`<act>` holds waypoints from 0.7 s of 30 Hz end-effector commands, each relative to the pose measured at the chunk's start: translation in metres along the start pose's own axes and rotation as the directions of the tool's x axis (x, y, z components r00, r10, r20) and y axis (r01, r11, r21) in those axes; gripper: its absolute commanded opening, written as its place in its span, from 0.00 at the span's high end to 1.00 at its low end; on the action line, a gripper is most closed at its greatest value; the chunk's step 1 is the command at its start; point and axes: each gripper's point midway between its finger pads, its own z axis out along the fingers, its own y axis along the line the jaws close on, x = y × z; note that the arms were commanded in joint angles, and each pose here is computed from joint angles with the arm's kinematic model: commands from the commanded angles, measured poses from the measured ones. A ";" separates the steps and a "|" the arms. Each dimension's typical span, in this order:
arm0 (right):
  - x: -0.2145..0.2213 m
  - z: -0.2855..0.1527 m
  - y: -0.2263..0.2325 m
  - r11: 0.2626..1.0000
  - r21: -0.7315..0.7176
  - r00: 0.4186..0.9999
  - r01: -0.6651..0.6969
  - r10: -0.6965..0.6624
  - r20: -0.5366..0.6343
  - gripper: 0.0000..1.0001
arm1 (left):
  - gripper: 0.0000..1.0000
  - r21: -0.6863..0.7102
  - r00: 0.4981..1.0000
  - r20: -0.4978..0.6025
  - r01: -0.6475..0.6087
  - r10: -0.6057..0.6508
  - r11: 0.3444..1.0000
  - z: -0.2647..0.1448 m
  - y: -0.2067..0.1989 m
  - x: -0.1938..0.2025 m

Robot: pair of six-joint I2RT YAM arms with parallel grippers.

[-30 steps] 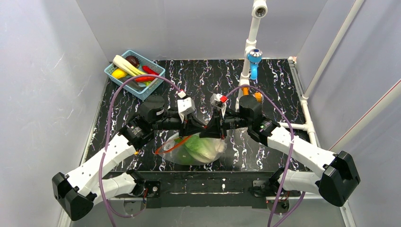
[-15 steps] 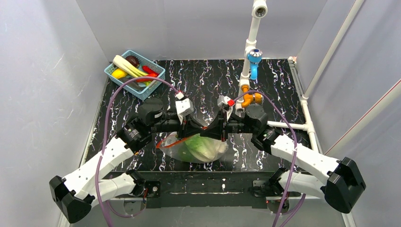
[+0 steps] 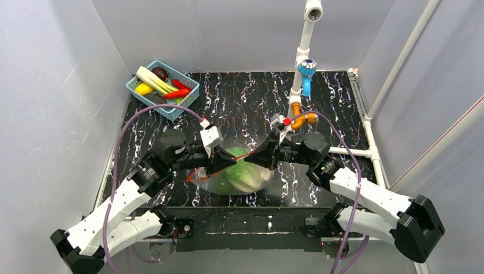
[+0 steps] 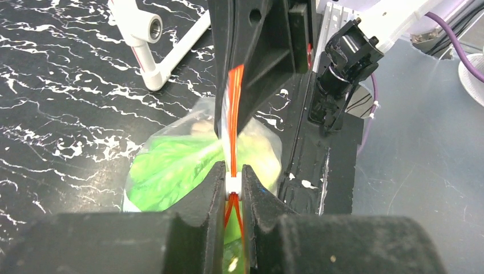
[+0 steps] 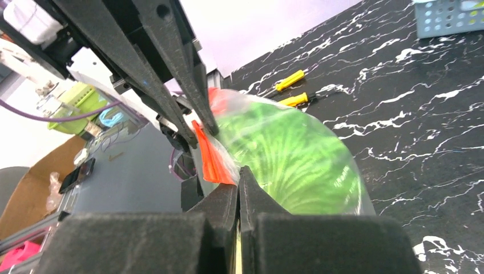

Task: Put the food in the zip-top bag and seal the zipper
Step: Zip the zipper food storage bag at the center of the board.

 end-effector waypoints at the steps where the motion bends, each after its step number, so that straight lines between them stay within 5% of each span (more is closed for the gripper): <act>1: -0.057 -0.013 -0.018 0.988 0.142 0.975 0.057 -0.085 0.204 0.99 | 1.00 -0.055 0.992 -0.081 0.096 -0.100 0.994 -0.026 -0.008 0.035; 21: -0.056 -0.045 -0.090 0.864 0.500 0.960 -0.053 -0.095 0.265 0.99 | 1.00 -0.170 0.983 -0.087 0.147 -0.163 0.974 -0.060 -0.013 0.067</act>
